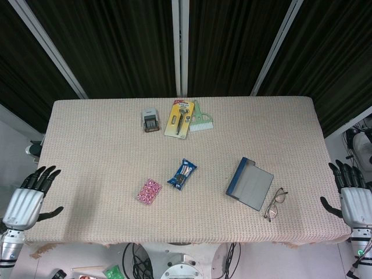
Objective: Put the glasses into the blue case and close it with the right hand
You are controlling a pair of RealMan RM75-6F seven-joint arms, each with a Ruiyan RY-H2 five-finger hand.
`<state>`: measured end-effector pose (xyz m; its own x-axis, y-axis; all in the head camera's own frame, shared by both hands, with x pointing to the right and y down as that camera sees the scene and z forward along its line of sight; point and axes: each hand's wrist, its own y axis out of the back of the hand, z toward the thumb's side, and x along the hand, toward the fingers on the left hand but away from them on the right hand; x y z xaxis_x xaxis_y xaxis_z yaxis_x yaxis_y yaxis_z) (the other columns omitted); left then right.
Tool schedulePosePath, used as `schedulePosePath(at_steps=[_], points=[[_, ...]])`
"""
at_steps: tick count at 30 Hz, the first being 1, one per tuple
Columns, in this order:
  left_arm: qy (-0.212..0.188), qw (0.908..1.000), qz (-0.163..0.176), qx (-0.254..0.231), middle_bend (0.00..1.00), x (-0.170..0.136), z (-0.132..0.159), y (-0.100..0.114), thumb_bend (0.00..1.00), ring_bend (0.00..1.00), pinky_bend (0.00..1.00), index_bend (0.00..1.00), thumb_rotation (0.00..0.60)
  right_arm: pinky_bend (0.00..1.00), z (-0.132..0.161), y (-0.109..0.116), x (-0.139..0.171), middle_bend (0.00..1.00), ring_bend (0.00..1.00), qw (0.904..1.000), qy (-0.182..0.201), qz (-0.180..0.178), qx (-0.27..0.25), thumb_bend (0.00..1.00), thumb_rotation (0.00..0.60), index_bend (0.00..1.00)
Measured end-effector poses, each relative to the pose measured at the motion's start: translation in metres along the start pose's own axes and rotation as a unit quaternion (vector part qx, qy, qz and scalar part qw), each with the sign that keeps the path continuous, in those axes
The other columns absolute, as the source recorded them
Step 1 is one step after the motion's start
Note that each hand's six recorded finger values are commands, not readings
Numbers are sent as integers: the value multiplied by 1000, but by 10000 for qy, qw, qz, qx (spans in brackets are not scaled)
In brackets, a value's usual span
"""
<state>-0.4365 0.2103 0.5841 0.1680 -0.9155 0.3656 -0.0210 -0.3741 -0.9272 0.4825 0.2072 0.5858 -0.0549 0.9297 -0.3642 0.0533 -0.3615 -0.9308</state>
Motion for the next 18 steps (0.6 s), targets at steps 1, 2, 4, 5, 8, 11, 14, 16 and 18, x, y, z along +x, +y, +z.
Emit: schedulePosePath(at_steps=[1, 2, 4, 5, 8, 11, 14, 16, 18], points=[[4, 10000, 11, -8, 84, 0, 0, 1, 0, 68, 193, 106, 559, 0, 0, 0, 0, 0, 0, 10000, -4, 2, 4, 176, 600, 0], [9, 10000, 24, -20, 84, 0, -1, 1, 0, 68, 193, 106, 559, 0, 0, -1, 1, 0, 0, 10000, -8, 9, 11, 176, 600, 0], [11, 10000, 34, -30, 84, -1, -1, 1, 0, 68, 193, 106, 559, 0, -1, -2, 1, 0, 0, 10000, -22, 37, 20, 176, 600, 0], [11, 10000, 33, -35, 84, -2, -1, 1, 0, 68, 193, 106, 562, 0, -1, -2, 2, 0, 0, 10000, -25, 44, 21, 176, 600, 0], [15, 10000, 28, -40, 84, -4, -1, 1, 0, 68, 193, 106, 562, 0, 0, -2, 2, 0, 0, 10000, -17, 56, 20, 176, 600, 0], [18, 10000, 47, -23, 84, -5, -1, 3, 0, 68, 193, 106, 560, 0, 0, -3, 3, 0, 0, 9999, 35, 88, 55, 176, 600, 0], [12, 10000, 53, 2, 84, -4, -1, 5, 0, 68, 193, 106, 561, 0, 1, -4, 3, 0, 0, 9996, 119, 156, 213, 176, 600, 0], [4, 10000, 48, 29, 84, -3, -1, 6, 0, 68, 193, 106, 560, 0, 2, -6, 2, 0, 0, 9985, 211, 242, 436, 176, 600, 0], [0, 10000, 43, 46, 84, -2, 0, 6, 0, 68, 193, 106, 560, 0, 4, -8, -1, 0, 0, 9960, 362, 371, 728, 176, 600, 0]])
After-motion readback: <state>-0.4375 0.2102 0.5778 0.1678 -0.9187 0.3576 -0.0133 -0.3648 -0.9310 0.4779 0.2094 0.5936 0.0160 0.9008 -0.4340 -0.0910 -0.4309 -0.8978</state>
